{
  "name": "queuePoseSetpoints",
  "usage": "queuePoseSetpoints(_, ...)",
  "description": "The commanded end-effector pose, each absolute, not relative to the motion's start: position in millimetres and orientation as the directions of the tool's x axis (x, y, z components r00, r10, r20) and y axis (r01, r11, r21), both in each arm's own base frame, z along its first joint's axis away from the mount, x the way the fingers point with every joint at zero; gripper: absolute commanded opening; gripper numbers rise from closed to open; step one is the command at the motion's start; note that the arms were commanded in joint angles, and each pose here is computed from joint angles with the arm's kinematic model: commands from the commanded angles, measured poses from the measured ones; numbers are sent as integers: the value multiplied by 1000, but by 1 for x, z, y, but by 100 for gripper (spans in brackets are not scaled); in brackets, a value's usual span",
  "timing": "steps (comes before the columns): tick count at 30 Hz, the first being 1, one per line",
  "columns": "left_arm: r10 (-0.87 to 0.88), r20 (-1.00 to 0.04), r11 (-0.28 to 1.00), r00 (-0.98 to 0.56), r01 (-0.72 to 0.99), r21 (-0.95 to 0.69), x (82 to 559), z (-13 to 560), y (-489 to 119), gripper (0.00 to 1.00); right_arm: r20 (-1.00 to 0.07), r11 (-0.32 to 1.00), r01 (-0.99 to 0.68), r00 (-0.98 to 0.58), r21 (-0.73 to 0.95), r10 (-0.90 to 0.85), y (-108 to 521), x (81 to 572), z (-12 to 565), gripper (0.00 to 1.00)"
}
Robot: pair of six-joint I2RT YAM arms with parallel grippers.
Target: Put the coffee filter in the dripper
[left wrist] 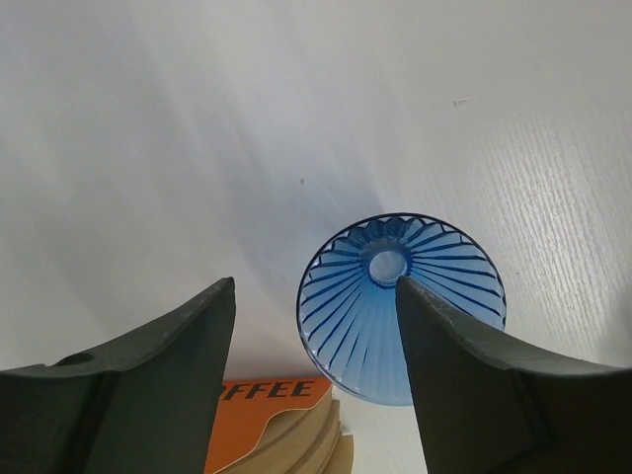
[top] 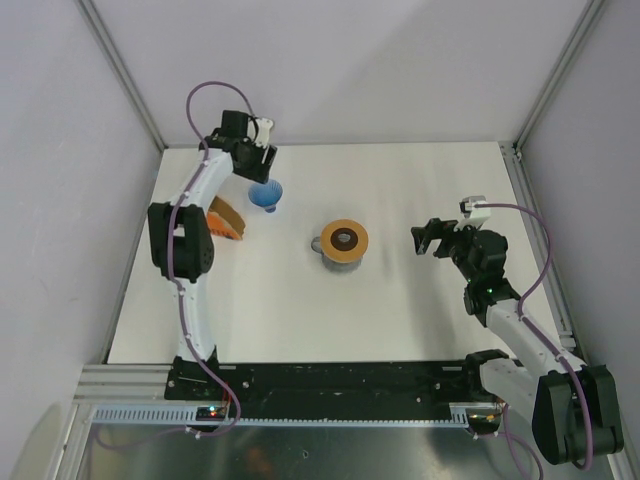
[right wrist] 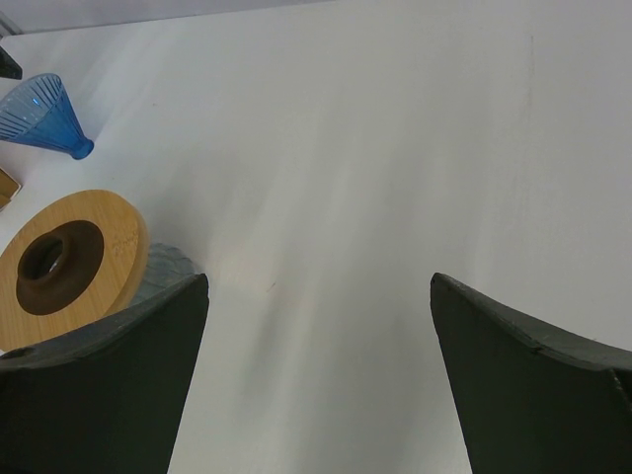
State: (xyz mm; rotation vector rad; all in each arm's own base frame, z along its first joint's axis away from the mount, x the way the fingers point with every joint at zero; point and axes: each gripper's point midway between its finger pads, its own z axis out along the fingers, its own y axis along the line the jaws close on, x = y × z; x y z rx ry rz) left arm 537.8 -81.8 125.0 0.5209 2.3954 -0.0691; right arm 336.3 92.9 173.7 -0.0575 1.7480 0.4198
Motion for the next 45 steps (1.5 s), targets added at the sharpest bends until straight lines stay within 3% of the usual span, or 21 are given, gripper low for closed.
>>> queuePoseSetpoints(1, 347, -640, 924, -686, 368, 107, 545, 125, -68, 70, -966, 925, -293, -163, 240, 199, 96, 342, 201, 99)
queuePoseSetpoints(11, 343, -590, 915, -731, 401, 34, 534, 87, -67, 59, -967, 928, -286, -159, 237, 198, 94, 342, 202, 99)
queuePoseSetpoints(15, 335, -575, 920, -746, 390, 30, 534, 77, -59, 43, -967, 926, -292, -155, 240, 201, 95, 342, 203, 99)
queuePoseSetpoints(21, 328, -596, 898, -733, 437, -44, 528, 82, -74, 9, -967, 921, -299, -139, 248, 215, 97, 341, 210, 99)
queuePoseSetpoints(23, 325, -597, 895, -733, 443, -57, 525, 82, -76, 2, -967, 917, -309, -121, 253, 226, 98, 340, 216, 99)
queuePoseSetpoints(29, 327, -658, 881, -679, 471, -49, 516, 126, -86, 0, -958, 864, -415, -88, 284, 272, 118, 334, 259, 99)
queuePoseSetpoints(35, 350, -724, 853, -594, 522, -16, 499, 178, -107, 0, -971, 823, -516, -149, 236, 185, 159, 340, 300, 98)
queuePoseSetpoints(45, 312, -769, 823, -558, 563, -75, 478, 211, -135, 0, -976, 806, -555, -173, 205, 130, 216, 353, 312, 94)
